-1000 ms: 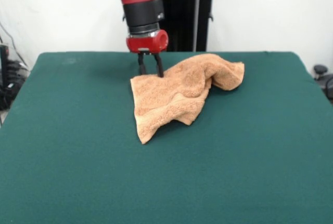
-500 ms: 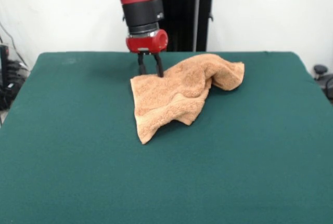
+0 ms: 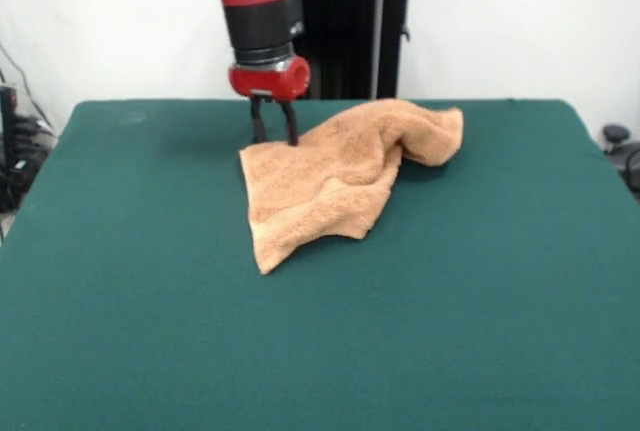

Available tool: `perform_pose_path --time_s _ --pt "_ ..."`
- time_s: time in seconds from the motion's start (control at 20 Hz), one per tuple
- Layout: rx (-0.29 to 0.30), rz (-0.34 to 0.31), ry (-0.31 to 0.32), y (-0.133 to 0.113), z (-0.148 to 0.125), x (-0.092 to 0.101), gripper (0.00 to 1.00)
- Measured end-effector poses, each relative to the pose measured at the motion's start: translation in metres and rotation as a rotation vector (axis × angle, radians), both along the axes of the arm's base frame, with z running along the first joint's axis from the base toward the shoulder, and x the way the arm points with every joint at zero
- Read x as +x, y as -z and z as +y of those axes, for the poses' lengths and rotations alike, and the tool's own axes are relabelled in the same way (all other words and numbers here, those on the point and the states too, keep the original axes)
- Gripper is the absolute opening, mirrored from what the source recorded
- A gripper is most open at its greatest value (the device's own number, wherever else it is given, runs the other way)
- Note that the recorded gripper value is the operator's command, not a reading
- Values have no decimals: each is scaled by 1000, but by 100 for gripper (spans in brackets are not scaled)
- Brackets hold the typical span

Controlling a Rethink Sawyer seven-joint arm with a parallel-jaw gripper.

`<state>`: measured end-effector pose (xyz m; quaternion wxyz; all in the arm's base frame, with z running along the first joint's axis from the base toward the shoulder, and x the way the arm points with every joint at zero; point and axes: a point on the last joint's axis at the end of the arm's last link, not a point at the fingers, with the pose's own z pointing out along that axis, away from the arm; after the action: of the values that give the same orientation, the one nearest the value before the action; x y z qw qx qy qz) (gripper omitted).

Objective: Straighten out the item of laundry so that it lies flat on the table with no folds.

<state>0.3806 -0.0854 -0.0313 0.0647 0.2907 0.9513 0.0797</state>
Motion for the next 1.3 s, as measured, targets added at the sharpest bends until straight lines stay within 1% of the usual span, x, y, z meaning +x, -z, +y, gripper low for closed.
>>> perform_pose_path --time_s 0.05,0.15,0.2,0.25,0.4,0.5,0.55,0.7,0.9,1.3 --pt "-19 29 8 -2 -8 -2 100" --pt "-39 59 18 -4 -18 -5 100" --pt "-62 95 31 -8 -29 -8 100" --pt "-74 113 38 -10 -35 -10 100" --pt "-106 164 63 -16 -52 -17 100" --pt "-116 181 72 -19 -58 -19 100" --pt "-131 200 85 -22 -67 -21 100" --pt "-146 218 95 -27 -74 -23 100" --pt "-154 221 101 -30 -79 -22 100" --pt "-145 187 93 -35 -77 -7 100"
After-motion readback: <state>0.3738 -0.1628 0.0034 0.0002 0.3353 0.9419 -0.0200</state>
